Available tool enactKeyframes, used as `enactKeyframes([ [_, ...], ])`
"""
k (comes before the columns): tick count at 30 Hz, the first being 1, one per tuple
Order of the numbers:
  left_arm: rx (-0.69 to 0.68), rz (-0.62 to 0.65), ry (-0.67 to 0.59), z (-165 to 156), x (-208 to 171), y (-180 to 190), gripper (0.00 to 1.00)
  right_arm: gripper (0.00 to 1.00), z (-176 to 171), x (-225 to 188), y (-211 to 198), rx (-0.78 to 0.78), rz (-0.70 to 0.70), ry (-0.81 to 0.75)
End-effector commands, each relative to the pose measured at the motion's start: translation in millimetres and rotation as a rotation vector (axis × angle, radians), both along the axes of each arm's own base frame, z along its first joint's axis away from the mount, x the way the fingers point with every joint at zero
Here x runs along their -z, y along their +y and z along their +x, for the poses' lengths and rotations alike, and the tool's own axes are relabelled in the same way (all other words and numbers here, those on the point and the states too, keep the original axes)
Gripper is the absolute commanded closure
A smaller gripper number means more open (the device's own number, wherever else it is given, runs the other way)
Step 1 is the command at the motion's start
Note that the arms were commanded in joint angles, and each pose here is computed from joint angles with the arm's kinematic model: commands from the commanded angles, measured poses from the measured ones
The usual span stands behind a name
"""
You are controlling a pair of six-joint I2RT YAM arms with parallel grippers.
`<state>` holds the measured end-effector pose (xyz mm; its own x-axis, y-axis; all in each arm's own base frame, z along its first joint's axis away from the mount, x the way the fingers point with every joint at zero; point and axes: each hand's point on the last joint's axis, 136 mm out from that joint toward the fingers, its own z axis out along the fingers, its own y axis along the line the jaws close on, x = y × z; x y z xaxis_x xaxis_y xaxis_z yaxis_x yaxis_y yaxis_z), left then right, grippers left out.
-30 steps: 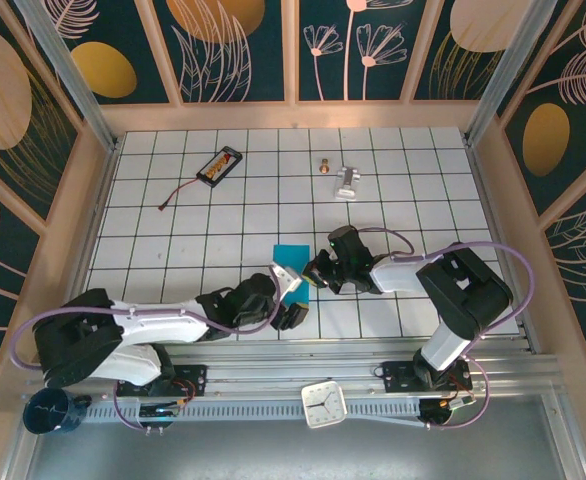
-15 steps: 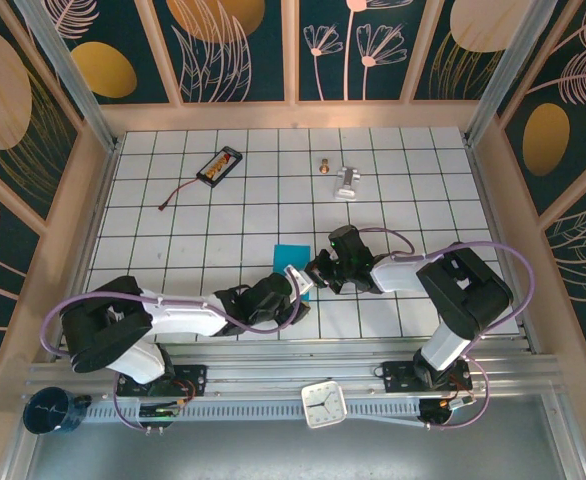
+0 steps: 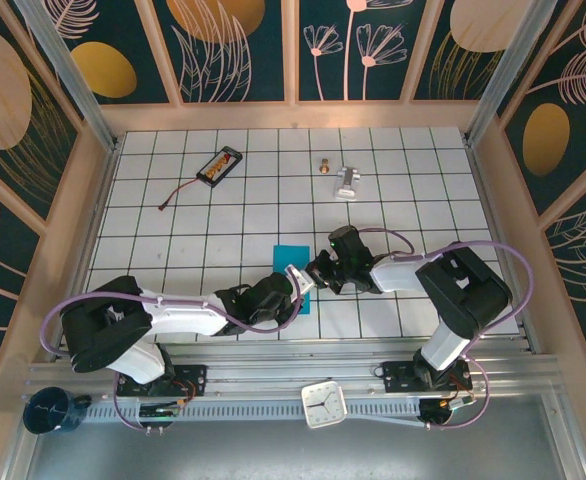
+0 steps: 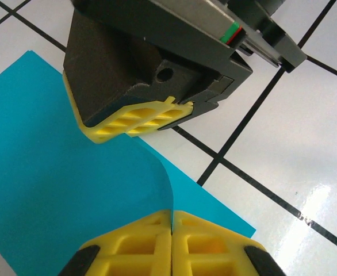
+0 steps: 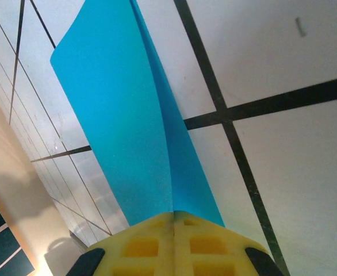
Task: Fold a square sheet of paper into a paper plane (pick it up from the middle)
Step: Fold the triangle at the bottom-center of the table.
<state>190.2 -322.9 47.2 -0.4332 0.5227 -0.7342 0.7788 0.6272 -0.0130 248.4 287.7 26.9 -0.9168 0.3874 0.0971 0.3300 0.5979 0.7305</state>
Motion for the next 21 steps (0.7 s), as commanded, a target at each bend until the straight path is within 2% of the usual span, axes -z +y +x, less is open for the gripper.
enactKeyframes([
  [1,-0.005,-0.038,0.001,0,-10,-5,0.98,1.00,5,0,0,-0.010,-0.012,-0.001],
  [5,-0.004,-0.079,0.038,-5,-10,-9,1.00,0.97,7,-2,-1,-0.016,-0.018,-0.011],
  [12,0.017,-0.197,0.151,-19,-14,-21,1.00,0.75,2,-14,-25,-0.056,-0.075,-0.068],
  [17,0.029,-0.273,0.222,-23,-17,-26,1.00,0.71,8,-34,-48,-0.088,-0.149,-0.181],
  [21,0.026,-0.310,0.267,-22,-18,-27,1.00,0.72,20,-53,-37,-0.130,-0.123,-0.263],
])
